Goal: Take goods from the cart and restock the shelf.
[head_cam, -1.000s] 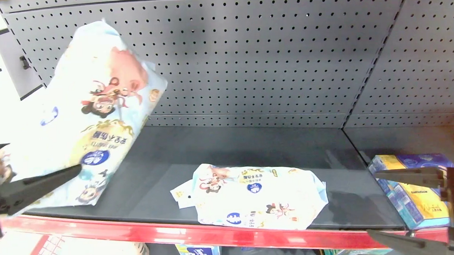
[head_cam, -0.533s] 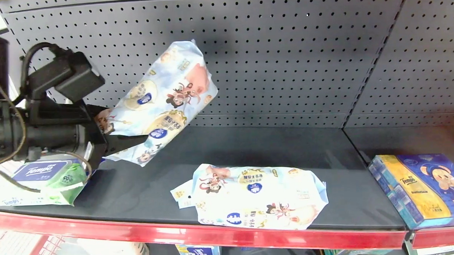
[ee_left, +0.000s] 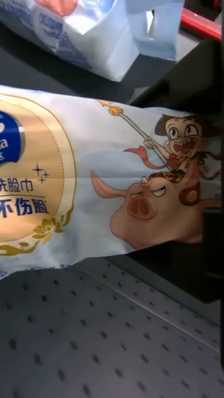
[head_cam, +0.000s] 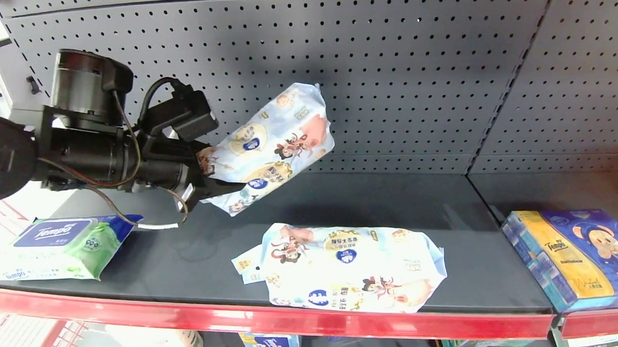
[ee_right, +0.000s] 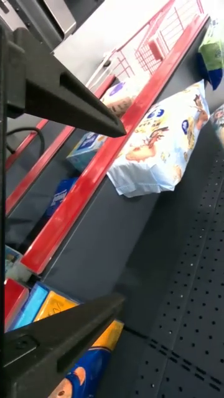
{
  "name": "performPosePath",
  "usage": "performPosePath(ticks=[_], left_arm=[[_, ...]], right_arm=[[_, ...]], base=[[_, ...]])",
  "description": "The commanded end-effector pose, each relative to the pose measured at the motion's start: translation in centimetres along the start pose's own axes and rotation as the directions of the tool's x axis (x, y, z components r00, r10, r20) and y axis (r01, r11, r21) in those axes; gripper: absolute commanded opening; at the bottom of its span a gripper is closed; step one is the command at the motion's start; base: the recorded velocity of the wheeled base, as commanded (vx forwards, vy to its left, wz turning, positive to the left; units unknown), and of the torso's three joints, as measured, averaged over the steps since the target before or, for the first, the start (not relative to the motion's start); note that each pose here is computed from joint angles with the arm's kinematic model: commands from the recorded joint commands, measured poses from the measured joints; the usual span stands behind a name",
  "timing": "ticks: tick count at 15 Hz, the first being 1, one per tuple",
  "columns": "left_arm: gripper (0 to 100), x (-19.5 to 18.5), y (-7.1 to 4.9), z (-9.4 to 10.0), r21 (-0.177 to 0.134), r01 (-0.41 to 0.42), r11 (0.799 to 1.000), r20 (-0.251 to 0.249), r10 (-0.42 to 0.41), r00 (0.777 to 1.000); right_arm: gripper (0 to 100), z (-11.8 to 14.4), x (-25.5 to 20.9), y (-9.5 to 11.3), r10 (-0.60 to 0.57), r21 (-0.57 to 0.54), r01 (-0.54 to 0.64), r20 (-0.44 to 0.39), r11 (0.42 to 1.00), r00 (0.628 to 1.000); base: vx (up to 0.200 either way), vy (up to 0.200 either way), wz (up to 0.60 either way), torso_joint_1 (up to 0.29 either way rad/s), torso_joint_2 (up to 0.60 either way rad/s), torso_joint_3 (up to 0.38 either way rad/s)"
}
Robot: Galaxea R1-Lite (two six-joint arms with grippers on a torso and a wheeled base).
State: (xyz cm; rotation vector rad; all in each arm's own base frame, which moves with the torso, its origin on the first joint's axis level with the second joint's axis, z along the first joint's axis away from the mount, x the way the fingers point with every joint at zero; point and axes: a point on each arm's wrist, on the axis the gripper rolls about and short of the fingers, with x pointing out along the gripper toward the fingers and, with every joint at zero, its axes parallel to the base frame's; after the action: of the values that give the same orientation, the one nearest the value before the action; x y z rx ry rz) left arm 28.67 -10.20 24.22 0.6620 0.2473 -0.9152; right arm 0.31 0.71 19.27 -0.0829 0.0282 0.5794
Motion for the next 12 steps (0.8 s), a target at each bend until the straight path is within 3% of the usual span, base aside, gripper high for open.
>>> performPosePath(ticks=[1, 7, 12], left_arm=[[0, 2.1, -0.1, -0.5, -0.008, 0.046, 0.999, -0.017, -0.047, 0.999], [0, 5.0, 0.5, -0.8, -0.012, 0.077, 0.997, -0.029, -0.078, 0.997], [0, 7.0, -0.6, -0.6, 0.001, 0.134, 0.991, -0.031, -0.134, 0.991]], right_arm=[[100, -0.3, 0.1, 0.0, 0.001, 0.003, -0.001, -0.009, 1.0, 1.0], [100, -0.3, 0.1, 0.0, 0.002, 0.004, -0.002, -0.014, 1.0, 1.0], [100, -0.4, 0.2, 0.0, 0.002, 0.008, -0.002, -0.02, 1.0, 1.0]], base=[[0.0, 0.0, 0.0, 0.0, 0.0, 0.0], [0.0, 0.0, 0.0, 0.0, 0.0, 0.0], [0.0, 0.0, 0.0, 0.0, 0.0, 0.0]])
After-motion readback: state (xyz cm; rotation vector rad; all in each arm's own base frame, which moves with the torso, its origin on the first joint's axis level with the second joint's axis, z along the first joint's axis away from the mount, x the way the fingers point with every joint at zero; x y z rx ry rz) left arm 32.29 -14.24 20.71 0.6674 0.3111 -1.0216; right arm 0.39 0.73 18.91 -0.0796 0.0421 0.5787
